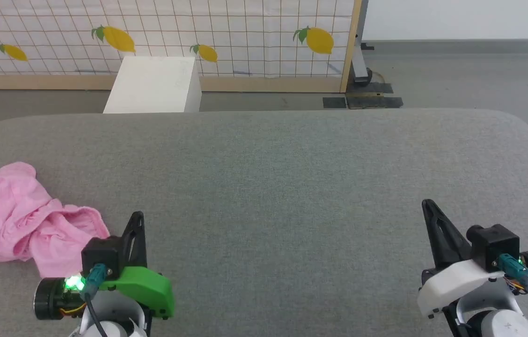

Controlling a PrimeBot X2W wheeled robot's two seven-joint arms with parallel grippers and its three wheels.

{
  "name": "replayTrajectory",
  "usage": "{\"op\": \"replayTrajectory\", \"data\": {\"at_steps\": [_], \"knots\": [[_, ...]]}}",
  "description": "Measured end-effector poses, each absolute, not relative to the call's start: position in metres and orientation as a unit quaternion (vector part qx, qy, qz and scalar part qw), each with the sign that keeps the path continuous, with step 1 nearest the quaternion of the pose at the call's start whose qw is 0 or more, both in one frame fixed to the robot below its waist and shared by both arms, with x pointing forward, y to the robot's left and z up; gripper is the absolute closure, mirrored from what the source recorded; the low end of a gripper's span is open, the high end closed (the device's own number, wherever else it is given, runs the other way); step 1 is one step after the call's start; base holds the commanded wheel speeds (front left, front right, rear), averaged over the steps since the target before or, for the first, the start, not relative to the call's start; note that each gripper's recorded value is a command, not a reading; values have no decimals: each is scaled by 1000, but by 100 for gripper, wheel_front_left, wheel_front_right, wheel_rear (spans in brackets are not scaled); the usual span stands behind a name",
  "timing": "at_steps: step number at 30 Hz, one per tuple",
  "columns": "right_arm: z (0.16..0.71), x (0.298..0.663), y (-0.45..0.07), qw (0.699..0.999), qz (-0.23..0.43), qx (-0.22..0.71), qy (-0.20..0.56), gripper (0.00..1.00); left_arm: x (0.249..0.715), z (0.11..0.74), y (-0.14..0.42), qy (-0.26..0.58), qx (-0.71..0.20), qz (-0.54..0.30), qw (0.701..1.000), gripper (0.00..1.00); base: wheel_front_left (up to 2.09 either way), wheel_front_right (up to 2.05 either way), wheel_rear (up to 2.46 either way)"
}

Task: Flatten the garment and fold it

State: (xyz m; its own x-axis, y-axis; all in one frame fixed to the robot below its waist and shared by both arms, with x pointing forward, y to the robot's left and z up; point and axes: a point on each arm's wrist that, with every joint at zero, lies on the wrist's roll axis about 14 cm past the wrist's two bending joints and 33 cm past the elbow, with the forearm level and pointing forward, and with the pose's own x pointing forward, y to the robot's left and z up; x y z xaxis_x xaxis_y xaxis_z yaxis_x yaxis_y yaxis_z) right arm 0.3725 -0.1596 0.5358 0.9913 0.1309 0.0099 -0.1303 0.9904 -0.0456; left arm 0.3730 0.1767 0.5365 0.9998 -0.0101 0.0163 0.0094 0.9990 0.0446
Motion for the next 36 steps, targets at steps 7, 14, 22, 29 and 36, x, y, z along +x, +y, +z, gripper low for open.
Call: {"op": "replayTrajectory", "data": {"at_steps": [7, 14, 22, 29, 36], "knots": [[536, 372, -160, 998, 65, -22, -6, 0, 373, 537, 176, -8, 22, -5, 1000, 0, 0, 0, 0], [534, 372, -160, 998, 65, -20, -5, 0, 373, 536, 175, -8, 19, -7, 1000, 0, 0, 0, 0], [531, 372, -160, 998, 65, -10, -4, 0, 373, 534, 176, -10, 17, -7, 1000, 0, 0, 0, 0], [529, 374, -157, 998, 69, -3, -6, 0, 370, 533, 180, -13, 14, 0, 1000, 0, 0, 0, 0], [527, 378, -149, 997, 81, 6, -6, 0, 365, 532, 189, -14, 10, 14, 1000, 0, 0, 0, 0]]}}
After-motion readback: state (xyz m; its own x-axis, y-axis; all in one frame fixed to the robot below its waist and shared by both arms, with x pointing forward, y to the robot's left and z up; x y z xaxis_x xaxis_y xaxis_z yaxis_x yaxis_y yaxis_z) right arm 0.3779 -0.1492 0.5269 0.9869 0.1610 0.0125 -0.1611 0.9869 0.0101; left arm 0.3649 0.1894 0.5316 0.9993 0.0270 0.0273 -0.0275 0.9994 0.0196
